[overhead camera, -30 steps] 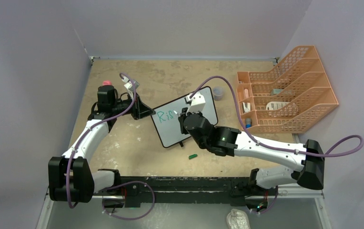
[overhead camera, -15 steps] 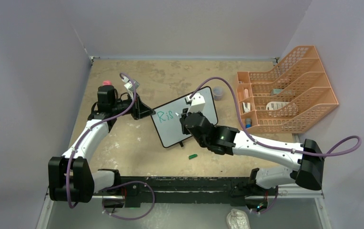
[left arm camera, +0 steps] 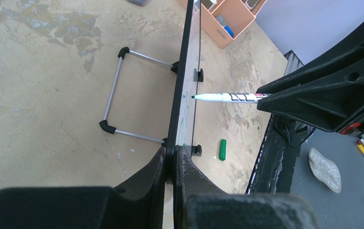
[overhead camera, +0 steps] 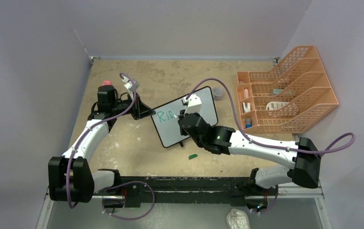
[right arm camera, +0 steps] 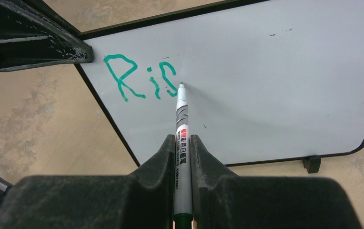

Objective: Write a sentence on the whiteboard

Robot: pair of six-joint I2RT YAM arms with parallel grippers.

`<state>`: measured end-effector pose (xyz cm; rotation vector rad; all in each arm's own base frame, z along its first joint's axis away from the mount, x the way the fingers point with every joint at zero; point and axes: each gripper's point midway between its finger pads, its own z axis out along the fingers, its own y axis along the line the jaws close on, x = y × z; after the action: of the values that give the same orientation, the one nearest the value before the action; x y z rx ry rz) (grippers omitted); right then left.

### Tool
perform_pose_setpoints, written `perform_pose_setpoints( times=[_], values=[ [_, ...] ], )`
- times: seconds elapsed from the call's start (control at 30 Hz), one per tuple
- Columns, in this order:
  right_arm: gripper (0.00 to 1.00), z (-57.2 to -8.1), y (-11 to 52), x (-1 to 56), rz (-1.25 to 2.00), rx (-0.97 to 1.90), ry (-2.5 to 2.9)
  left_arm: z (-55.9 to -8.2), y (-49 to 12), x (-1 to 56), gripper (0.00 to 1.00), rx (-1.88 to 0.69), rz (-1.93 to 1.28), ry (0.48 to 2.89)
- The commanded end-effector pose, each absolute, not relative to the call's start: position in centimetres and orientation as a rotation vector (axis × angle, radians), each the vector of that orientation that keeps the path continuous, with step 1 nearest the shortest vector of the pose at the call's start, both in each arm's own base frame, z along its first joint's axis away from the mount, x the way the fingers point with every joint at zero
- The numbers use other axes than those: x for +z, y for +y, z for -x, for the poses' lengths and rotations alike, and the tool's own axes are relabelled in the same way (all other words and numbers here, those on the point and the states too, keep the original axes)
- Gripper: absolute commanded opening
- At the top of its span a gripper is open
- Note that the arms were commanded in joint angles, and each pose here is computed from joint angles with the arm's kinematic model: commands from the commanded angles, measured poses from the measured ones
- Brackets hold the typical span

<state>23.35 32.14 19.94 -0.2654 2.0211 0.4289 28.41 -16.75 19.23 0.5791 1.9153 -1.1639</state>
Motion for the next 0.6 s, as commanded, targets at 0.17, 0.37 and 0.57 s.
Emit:
perform_pose_setpoints(
  times=[0.17, 0.37, 0.57],
  values=[
    [0.0, -24.1, 32.7, 21.74, 0.221, 0.452, 1.969, -29.19, -16.77, 20.03, 0.0, -1.128, -0.609, 1.885],
    [0.0, -24.28, 32.53, 21.48, 0.215, 0.43, 1.972, -29.24, -16.75, 20.05, 0.0, -1.125, -0.608, 1.885],
    [0.0, -24.54, 32.09, 21.22, 0.194, 0.398, 1.974, -29.24, -16.74, 20.0, 0.0, -1.124, -0.609, 1.885]
  ],
)
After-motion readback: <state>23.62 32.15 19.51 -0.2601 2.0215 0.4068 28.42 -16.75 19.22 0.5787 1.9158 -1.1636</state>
